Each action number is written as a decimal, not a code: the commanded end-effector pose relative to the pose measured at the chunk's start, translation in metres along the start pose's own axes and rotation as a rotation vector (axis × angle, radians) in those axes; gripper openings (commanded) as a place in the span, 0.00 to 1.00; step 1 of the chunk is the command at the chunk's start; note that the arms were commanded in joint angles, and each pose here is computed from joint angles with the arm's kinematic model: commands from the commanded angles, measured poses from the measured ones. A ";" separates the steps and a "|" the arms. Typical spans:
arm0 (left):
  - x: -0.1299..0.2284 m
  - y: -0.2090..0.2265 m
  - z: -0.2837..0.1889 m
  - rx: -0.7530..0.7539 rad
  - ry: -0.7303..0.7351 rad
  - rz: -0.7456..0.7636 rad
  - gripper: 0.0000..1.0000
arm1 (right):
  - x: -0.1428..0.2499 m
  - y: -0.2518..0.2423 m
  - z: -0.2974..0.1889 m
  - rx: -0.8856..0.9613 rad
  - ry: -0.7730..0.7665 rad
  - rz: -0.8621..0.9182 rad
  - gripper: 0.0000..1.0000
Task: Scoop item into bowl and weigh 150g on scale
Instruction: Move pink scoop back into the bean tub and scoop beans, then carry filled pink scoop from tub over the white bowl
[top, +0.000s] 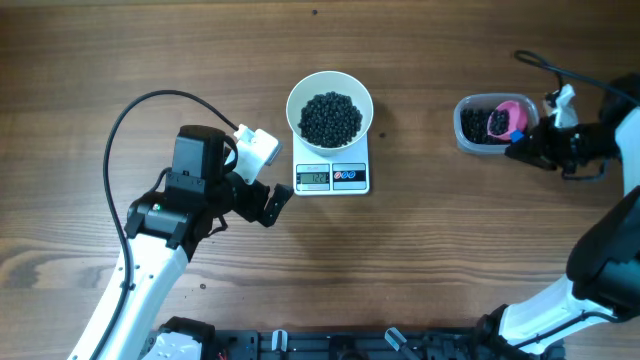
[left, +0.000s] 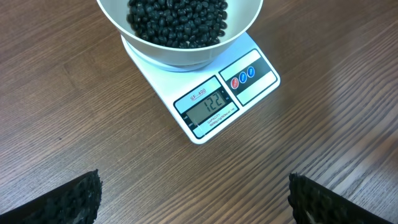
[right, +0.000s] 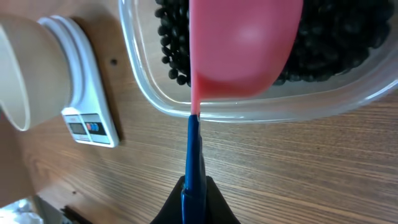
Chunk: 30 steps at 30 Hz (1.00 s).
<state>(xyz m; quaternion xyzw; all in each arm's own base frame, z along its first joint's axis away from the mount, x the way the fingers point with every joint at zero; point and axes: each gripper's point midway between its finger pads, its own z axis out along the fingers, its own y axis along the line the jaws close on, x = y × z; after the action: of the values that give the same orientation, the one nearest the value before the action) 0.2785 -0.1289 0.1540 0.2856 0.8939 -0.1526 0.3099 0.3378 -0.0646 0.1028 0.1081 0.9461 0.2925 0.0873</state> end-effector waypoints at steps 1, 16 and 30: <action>0.004 -0.004 0.004 0.021 0.010 -0.001 1.00 | -0.004 0.009 -0.003 -0.120 -0.035 -0.037 0.04; 0.004 -0.004 0.004 0.021 0.010 -0.001 1.00 | -0.003 0.045 -0.019 -0.283 -0.067 -0.094 0.04; 0.004 -0.004 0.004 0.021 0.010 -0.001 1.00 | -0.003 0.136 -0.002 -0.367 -0.012 -0.240 0.05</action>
<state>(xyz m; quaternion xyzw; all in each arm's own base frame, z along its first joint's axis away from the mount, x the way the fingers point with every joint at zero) 0.2786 -0.1289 0.1541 0.2858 0.8938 -0.1525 0.3102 0.3489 0.0138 0.1508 0.0131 0.8939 0.4320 0.1190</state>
